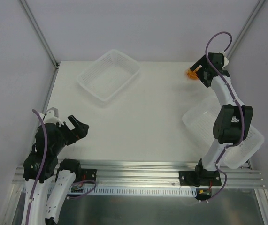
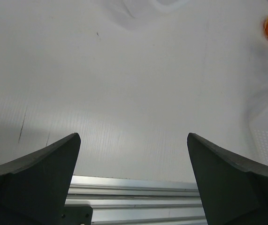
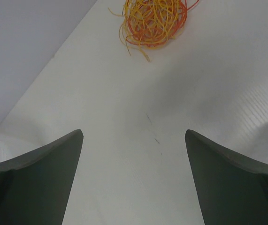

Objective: Untangle the cables

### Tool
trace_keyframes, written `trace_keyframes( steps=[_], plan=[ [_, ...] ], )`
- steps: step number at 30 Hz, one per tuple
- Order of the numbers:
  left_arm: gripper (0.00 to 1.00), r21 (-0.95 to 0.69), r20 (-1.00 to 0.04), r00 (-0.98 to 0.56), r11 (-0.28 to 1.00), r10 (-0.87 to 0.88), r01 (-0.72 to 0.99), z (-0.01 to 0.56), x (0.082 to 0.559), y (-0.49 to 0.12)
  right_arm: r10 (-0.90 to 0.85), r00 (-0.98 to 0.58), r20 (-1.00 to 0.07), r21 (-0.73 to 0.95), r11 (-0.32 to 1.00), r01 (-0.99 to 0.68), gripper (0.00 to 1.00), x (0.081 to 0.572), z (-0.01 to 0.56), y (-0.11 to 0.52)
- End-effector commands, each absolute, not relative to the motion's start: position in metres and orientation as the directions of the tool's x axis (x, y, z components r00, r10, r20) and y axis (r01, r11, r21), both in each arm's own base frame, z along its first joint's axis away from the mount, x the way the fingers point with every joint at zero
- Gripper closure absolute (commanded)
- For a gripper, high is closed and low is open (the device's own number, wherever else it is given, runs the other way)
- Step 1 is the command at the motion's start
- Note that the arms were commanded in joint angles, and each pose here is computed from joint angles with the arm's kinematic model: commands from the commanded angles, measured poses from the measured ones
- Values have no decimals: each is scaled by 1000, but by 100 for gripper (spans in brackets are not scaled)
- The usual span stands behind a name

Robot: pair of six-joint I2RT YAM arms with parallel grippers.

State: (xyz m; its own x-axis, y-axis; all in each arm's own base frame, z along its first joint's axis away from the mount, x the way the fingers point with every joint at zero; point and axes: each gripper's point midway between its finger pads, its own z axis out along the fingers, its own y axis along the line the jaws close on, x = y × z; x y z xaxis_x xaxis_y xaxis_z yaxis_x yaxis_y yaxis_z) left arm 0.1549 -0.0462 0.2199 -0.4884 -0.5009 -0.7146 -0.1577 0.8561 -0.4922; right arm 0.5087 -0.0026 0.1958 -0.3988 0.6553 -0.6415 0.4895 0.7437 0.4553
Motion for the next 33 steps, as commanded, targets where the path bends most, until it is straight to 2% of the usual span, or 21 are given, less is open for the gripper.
trace_keyframes(
  steps=[1,9,19,23,29,32,33],
  plan=[
    [1,-502,-731,-474,857,-491,-115,219,163,-51,712,-286,-641,560,689,460,6,553,205,-15],
    [1,-509,-740,-494,860,-455,-30,217,162,-63,714,-240,-657,555,675,486,11,602,181,-37],
    [1,-504,-760,-475,864,-442,2,224,162,-64,762,-198,-617,579,610,542,22,642,133,-53],
    [1,-511,-750,-480,860,-456,-18,223,164,-63,799,-176,-575,607,560,563,24,650,112,-58],
    [1,-521,-727,-501,853,-469,-43,220,170,-65,824,-150,-546,637,525,564,37,665,93,-65],
    [1,-522,-722,-505,851,-474,-52,220,172,-65,836,-142,-530,652,508,563,51,668,87,-67],
    [1,-523,-721,-507,851,-473,-51,220,173,-65,838,-144,-527,653,507,562,61,667,86,-66]
  ],
)
